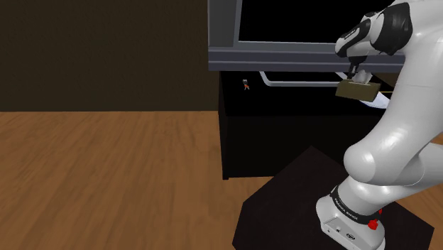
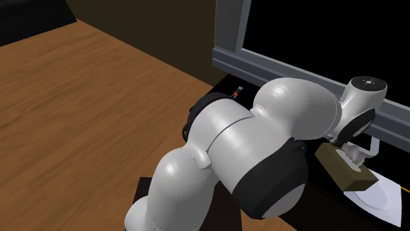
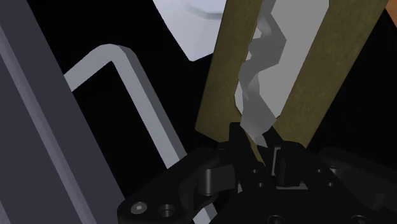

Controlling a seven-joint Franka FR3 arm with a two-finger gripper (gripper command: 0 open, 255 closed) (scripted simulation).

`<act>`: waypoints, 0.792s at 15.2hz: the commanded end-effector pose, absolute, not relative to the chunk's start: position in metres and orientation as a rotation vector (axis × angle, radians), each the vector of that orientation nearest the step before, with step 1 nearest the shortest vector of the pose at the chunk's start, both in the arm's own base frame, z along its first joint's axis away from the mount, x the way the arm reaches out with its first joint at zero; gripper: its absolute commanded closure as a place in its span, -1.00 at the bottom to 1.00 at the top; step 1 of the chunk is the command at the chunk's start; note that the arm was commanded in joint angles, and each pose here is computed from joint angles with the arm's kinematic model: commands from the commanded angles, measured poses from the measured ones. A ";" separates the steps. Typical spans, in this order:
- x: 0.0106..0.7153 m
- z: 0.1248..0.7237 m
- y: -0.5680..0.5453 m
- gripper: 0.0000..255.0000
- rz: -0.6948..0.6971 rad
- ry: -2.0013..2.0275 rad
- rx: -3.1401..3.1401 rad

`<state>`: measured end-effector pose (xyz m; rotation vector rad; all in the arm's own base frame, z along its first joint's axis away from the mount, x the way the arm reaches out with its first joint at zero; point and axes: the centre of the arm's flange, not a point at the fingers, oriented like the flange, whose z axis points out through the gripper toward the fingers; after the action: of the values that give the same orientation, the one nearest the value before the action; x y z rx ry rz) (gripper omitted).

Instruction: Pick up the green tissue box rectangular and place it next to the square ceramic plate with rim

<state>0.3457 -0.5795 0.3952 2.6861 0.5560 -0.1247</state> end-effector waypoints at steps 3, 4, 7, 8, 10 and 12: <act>0.346 0.373 -0.579 1.00 -0.124 0.556 2.686; 0.345 0.373 -0.579 1.00 -0.124 0.556 2.686; 0.346 0.373 -0.579 1.00 -0.124 0.556 2.686; 0.346 0.373 -0.579 1.00 -0.124 0.556 2.686; 0.346 0.373 -0.579 1.00 -0.124 0.556 2.686; 0.345 0.372 -0.579 -1.00 -0.124 0.556 2.686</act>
<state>0.3458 -0.5791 0.3734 2.6839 0.5563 -0.1225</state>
